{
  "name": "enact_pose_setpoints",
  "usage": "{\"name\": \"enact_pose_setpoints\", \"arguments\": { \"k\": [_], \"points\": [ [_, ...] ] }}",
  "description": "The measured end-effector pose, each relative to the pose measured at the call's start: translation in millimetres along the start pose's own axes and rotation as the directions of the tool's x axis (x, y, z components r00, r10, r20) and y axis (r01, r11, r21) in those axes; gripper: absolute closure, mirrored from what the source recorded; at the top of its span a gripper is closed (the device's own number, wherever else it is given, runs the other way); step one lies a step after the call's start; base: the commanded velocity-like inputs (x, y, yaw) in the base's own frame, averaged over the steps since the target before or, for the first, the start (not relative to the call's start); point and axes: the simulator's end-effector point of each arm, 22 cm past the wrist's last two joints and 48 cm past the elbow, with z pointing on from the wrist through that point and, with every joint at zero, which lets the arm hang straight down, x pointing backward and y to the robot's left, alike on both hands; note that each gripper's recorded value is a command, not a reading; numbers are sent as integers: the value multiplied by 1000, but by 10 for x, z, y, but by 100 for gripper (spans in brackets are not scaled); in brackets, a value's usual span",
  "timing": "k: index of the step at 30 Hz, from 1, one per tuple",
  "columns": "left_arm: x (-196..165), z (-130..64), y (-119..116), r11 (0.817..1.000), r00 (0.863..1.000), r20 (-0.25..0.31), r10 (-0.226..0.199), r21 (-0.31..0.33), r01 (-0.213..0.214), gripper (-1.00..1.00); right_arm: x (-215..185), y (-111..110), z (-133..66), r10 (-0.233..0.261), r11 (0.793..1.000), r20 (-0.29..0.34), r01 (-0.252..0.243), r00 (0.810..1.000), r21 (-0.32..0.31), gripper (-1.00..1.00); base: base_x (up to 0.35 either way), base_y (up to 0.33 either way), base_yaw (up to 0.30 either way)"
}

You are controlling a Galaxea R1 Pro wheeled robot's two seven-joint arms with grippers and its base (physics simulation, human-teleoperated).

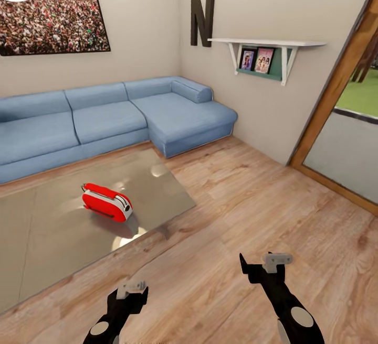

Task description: Turn on the radio receiver that's on the table in the living room.

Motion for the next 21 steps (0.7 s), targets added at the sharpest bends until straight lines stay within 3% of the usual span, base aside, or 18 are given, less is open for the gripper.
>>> {"name": "enact_pose_setpoints", "arguments": {
  "k": [21],
  "points": [
    [1, 0, -6, 1000, 1000, 0, 1, 1, -1, -100, 2, 0, -1, 0, 1000, 0, 0, 1000, 0, -100, 0, 0, 287]
  ]
}}
